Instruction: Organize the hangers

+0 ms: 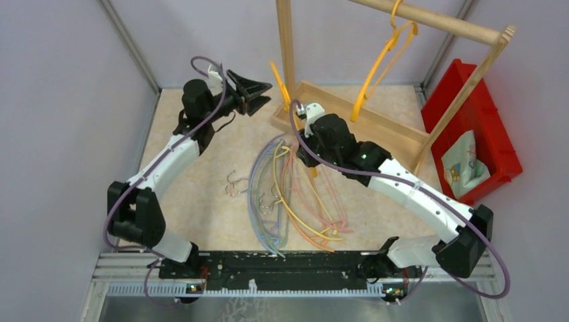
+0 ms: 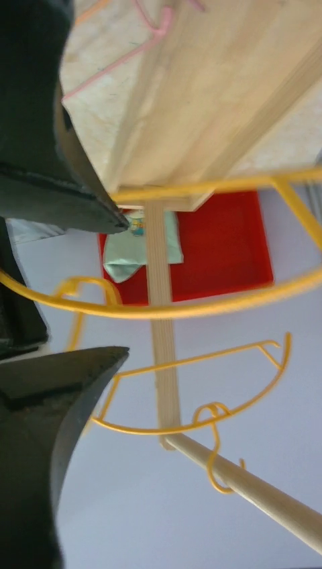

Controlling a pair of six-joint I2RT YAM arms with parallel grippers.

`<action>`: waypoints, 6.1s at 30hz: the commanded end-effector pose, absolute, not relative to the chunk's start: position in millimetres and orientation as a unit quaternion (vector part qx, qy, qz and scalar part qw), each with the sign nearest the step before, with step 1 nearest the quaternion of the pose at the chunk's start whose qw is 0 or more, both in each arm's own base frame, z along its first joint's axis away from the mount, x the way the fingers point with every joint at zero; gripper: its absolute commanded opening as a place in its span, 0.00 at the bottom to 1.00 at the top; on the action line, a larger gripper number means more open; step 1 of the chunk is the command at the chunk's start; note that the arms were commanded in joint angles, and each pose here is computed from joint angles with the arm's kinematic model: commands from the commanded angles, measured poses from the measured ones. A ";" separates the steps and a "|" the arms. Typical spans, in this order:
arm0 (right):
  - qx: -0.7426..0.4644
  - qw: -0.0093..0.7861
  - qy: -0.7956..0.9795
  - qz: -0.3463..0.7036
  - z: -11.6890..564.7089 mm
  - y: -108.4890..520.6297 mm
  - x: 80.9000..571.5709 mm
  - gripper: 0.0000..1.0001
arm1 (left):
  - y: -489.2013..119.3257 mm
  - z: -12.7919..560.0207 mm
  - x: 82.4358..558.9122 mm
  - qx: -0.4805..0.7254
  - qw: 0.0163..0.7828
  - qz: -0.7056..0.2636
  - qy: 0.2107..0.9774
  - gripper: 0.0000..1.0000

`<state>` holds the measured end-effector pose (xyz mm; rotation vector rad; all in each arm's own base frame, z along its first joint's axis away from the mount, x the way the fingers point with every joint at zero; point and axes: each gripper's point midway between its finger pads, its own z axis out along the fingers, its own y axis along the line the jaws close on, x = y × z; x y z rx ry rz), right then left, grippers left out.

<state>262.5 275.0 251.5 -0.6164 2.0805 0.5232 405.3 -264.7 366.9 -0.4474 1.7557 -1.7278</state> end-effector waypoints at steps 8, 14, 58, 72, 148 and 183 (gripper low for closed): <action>-0.157 0.527 0.807 0.214 352.3 232.6 257.0 0.00 | -219.3 348.6 339.6 0.016 0.514 -0.502 0.696 0.99; -0.099 0.565 0.787 0.227 408.6 235.1 274.1 0.00 | -215.0 346.3 337.0 0.023 0.518 -0.482 0.706 0.99; 0.091 0.532 0.813 0.218 433.3 156.3 404.9 0.00 | -200.9 310.3 329.8 -0.004 0.494 -0.459 0.738 0.99; 0.163 0.542 0.807 0.169 420.3 93.9 371.2 0.00 | -203.8 298.6 330.0 -0.006 0.477 -0.465 0.746 0.99; 0.178 0.659 0.731 -0.022 489.4 -37.0 229.8 0.72 | -204.7 267.9 324.8 -0.012 0.448 -0.462 0.765 0.99; -0.157 0.513 0.796 0.280 387.5 182.2 271.4 0.40 | -198.2 214.7 331.9 -0.030 0.418 -0.423 0.803 0.99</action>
